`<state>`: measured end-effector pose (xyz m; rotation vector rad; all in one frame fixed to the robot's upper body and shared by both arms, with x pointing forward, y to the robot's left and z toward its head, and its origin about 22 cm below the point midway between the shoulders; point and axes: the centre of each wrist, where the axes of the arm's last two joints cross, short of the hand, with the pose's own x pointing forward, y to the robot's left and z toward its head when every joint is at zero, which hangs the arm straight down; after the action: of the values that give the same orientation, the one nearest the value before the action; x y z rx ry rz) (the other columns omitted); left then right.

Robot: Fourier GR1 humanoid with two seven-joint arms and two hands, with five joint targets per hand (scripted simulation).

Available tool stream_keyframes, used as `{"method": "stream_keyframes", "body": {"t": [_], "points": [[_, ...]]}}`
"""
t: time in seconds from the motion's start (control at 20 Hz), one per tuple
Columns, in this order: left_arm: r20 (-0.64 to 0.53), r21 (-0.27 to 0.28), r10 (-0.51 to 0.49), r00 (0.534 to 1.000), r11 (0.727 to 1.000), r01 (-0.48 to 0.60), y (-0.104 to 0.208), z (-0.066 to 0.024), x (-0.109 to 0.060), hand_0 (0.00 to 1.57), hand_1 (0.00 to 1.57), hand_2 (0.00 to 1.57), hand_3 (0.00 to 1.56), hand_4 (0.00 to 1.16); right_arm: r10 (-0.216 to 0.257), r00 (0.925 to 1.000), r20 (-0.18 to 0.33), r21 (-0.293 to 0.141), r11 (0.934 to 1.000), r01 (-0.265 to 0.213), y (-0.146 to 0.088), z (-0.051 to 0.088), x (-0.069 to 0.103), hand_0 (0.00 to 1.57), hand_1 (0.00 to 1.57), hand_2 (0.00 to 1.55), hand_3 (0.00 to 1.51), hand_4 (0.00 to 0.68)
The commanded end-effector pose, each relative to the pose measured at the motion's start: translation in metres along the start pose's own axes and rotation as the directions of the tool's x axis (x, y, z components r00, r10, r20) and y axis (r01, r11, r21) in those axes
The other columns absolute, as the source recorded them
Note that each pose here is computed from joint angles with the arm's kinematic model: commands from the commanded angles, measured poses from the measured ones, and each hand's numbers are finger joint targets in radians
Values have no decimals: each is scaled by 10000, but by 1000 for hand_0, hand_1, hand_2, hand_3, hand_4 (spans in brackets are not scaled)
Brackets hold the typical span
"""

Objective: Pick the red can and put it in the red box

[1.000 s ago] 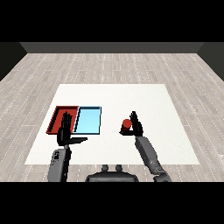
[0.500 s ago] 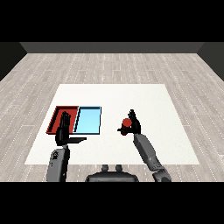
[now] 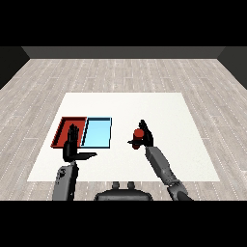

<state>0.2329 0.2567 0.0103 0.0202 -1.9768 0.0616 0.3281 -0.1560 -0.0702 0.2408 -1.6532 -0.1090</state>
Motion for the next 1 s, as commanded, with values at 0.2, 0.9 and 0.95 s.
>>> {"method": "stream_keyframes", "body": {"t": [0.2, 0.9, 0.95], "points": [[151, 20, 10, 9999, 10000, -11, 93, -148, -55, 0, 0, 0, 0, 0, 1251, 9916, -322, -391, 9912, -1263, -68, -119, 67, 1488, 1488, 1466, 1441, 663], [-230, -499, 139, 9996, 9986, -150, -209, -19, -184, 0, 0, 0, 0, 0, 1563, 9823, 1031, -37, 9876, -1567, 225, 121, 197, 1457, 1457, 1445, 1410, 659], [-194, -423, -36, 9998, 9991, 28, -70, -28, 19, 0, 0, 0, 0, 0, 1535, 9817, 1130, -254, 9881, -1515, 242, -78, 456, 1445, 1445, 1444, 1410, 653]]}}
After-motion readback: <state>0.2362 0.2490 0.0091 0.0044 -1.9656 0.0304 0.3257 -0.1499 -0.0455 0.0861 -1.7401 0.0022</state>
